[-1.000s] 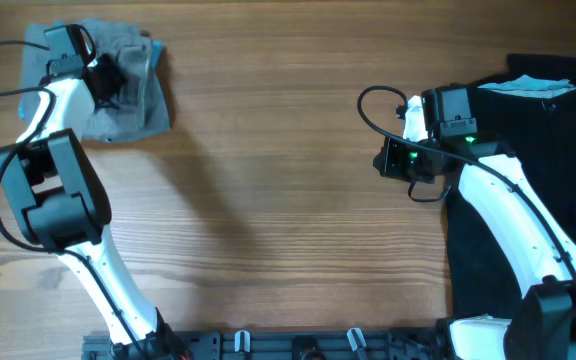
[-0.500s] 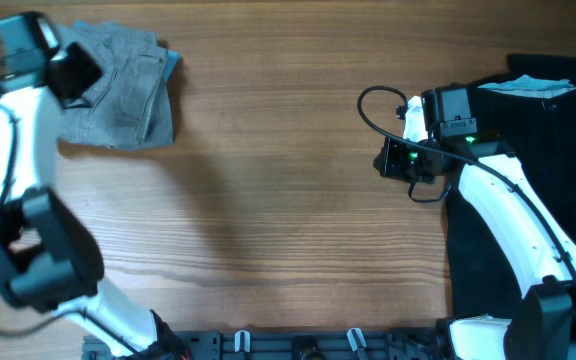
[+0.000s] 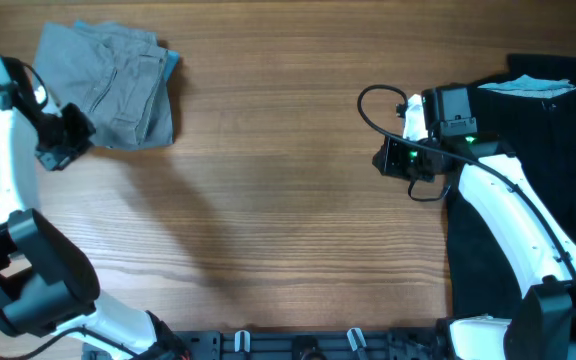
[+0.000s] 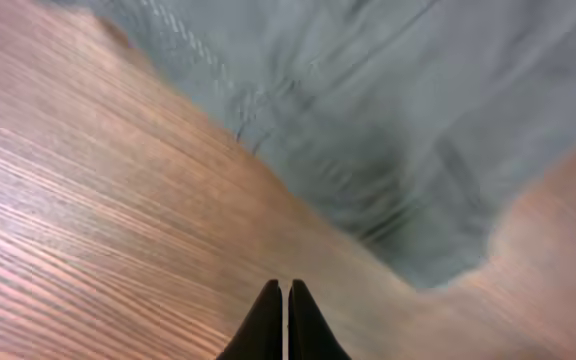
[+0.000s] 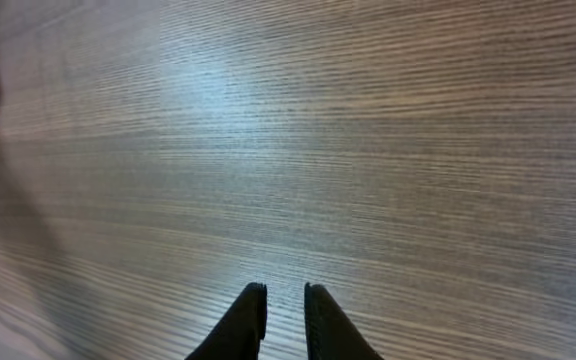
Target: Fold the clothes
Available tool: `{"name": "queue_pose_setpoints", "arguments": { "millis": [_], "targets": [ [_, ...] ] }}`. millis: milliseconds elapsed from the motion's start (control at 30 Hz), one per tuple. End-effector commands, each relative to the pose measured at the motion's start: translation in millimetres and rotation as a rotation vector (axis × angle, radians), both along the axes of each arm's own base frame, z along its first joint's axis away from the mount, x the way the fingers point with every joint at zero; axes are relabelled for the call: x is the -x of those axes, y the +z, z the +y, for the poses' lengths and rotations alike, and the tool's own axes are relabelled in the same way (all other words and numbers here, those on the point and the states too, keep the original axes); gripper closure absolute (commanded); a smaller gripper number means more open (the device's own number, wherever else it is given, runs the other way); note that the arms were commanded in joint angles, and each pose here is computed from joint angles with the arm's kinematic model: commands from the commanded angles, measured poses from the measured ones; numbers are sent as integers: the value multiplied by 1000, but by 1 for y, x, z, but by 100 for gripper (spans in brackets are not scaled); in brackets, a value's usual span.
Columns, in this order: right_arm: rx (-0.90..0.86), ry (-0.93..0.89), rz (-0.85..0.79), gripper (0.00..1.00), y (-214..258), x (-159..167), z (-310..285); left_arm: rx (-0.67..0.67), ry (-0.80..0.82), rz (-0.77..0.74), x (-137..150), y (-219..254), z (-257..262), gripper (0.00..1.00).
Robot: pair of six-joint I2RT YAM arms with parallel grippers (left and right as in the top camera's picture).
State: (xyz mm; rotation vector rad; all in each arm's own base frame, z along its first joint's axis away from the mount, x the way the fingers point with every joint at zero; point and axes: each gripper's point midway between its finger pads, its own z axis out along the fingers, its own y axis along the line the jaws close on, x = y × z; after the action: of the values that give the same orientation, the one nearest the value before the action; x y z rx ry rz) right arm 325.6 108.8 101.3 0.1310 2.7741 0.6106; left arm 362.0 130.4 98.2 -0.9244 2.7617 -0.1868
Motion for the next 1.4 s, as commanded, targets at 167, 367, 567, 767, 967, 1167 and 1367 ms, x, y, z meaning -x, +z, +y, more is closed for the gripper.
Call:
{"name": "queue_pose_setpoints", "arguments": {
  "millis": [167, 367, 567, 767, 967, 1167, 1367],
  "targets": [
    [11, -7, -29, 78, 4, -5, -2, -107, -113, -98, -34, -53, -3, 96],
    [11, 16, -89, 76, 9, -16, 0, -103, -211, -243, -75, -43, -38, 93],
    [-53, 153, -154, 68, 23, -12, 16, -81, -246, -154, -54, -45, -57, 41],
    [-105, 198, -379, 69, 103, 2, 22, -85, -298, -171, -14, 39, -60, 59],
    [21, 59, -910, 7, 245, 39, -16, -255, -455, -635, 24, 201, -97, 6],
    [4, 42, -1056, 0, 284, 82, -23, -347, -452, -828, 69, 263, -109, 0],
    [-237, -169, -897, 0, 281, 85, -23, -391, -447, -918, 94, 289, -114, 0]
  ]
}}
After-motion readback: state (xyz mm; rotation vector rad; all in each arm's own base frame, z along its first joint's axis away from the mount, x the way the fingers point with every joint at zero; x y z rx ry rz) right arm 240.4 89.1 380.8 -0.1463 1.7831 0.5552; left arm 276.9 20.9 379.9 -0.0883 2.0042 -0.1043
